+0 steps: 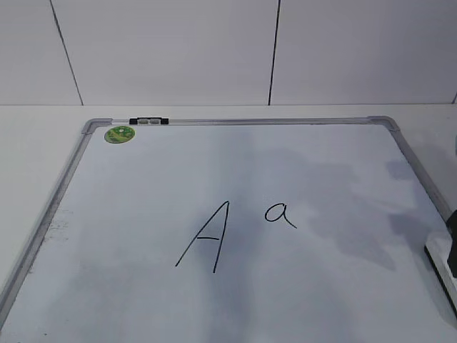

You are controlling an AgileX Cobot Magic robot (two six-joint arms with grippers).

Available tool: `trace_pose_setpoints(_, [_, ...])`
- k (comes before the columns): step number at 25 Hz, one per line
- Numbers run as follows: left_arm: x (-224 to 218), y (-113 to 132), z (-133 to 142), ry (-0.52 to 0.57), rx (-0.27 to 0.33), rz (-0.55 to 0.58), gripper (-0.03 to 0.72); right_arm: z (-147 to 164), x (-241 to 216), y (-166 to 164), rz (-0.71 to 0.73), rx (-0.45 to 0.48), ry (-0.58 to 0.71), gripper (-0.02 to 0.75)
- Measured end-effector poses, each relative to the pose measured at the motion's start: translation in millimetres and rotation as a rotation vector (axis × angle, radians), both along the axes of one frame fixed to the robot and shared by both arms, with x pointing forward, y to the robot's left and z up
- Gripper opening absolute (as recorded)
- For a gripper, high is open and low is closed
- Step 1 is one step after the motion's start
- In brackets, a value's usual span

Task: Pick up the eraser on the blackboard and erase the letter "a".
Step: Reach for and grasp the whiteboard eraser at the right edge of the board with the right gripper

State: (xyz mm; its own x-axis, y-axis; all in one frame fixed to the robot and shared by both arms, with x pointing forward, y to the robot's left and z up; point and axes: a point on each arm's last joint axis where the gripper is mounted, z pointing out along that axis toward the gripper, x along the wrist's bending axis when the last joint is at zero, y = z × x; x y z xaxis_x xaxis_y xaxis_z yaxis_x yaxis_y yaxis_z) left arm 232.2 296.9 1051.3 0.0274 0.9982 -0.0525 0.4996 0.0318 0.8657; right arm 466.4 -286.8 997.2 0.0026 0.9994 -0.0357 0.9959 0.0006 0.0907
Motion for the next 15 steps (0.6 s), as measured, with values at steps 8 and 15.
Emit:
trace_pose_setpoints(8, [0.0, 0.0, 0.0, 0.0, 0.0, 0.0, 0.371, -9.5, 6.1, -1.1, -0.028, -0.015, 0.017, 0.676])
trace_pose_setpoints(15, [0.0, 0.0, 0.0, 0.0, 0.0, 0.0, 0.371, -18.4, 10.6, -1.7, -0.038, -0.027, 0.04, 0.675])
